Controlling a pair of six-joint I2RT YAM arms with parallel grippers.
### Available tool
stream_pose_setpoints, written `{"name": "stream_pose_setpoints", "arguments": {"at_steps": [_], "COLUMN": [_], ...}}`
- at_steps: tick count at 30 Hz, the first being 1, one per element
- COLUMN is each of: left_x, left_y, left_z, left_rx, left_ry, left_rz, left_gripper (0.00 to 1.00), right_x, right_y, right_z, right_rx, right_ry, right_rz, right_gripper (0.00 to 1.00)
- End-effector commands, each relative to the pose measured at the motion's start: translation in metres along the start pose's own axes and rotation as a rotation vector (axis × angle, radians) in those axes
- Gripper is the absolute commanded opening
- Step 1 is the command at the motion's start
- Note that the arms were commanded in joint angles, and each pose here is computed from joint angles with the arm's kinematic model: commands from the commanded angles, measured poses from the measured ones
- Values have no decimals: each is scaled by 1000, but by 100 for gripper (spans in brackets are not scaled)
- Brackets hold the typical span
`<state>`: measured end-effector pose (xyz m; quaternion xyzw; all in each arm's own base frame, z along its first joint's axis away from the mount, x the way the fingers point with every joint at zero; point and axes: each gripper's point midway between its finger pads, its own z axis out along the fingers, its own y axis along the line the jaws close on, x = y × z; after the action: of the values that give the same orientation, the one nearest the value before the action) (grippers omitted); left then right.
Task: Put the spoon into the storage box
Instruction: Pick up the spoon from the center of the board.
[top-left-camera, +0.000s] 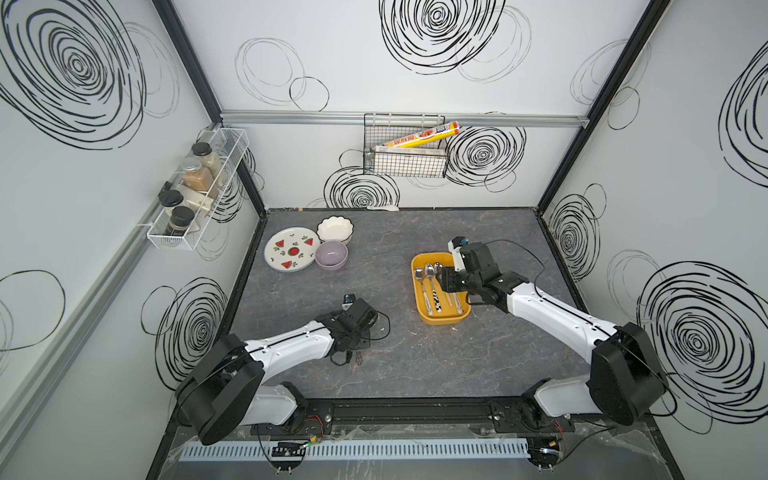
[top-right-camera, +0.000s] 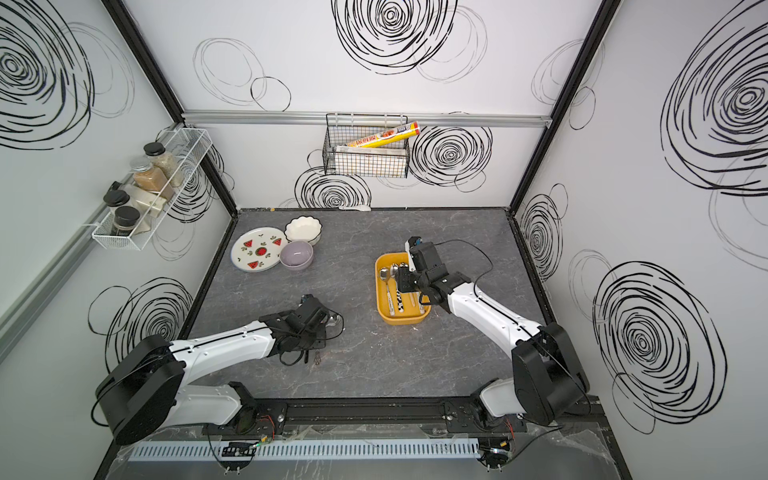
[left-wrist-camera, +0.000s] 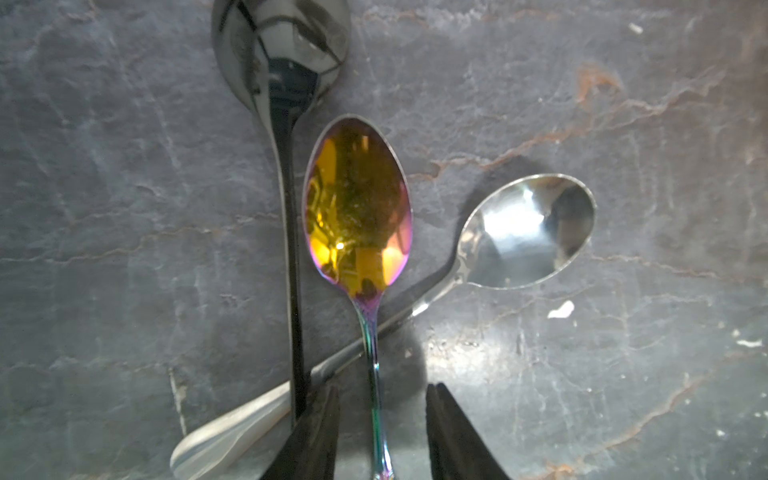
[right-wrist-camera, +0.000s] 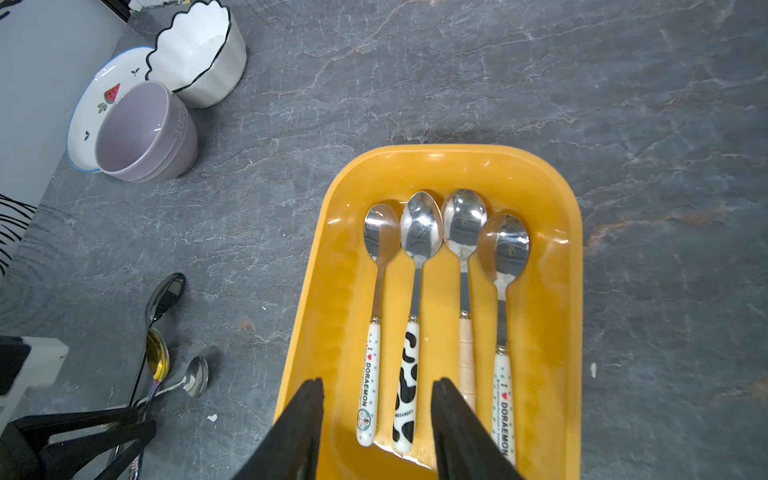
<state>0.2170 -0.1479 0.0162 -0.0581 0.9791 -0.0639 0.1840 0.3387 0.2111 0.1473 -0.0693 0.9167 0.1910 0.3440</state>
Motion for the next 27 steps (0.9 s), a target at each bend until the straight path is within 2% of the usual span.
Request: {"name": "stream_pose_setpoints", "arguments": {"at_steps": [1,11,18,27], "left_x": [3,9,11,6], "left_y": [10,25,31,30], "left_z": [3,18,24,25], "left_rx": [-52,-171,-239,-241], "left_ry": [-10,34,44,25], "left_rz": [9,45,76,84], "left_gripper": [40,30,25,12], "right_x": [2,-2,-10,-22], "right_y": [-3,-1,1,3], "right_z": [-2,-4,-14,-31], "right_rx": [8,3,-2,-18], "right_ry": [3,-1,-47,-118], "right_rz": [-12,-18,-20,-18], "right_gripper": [47,47,47,47]}}
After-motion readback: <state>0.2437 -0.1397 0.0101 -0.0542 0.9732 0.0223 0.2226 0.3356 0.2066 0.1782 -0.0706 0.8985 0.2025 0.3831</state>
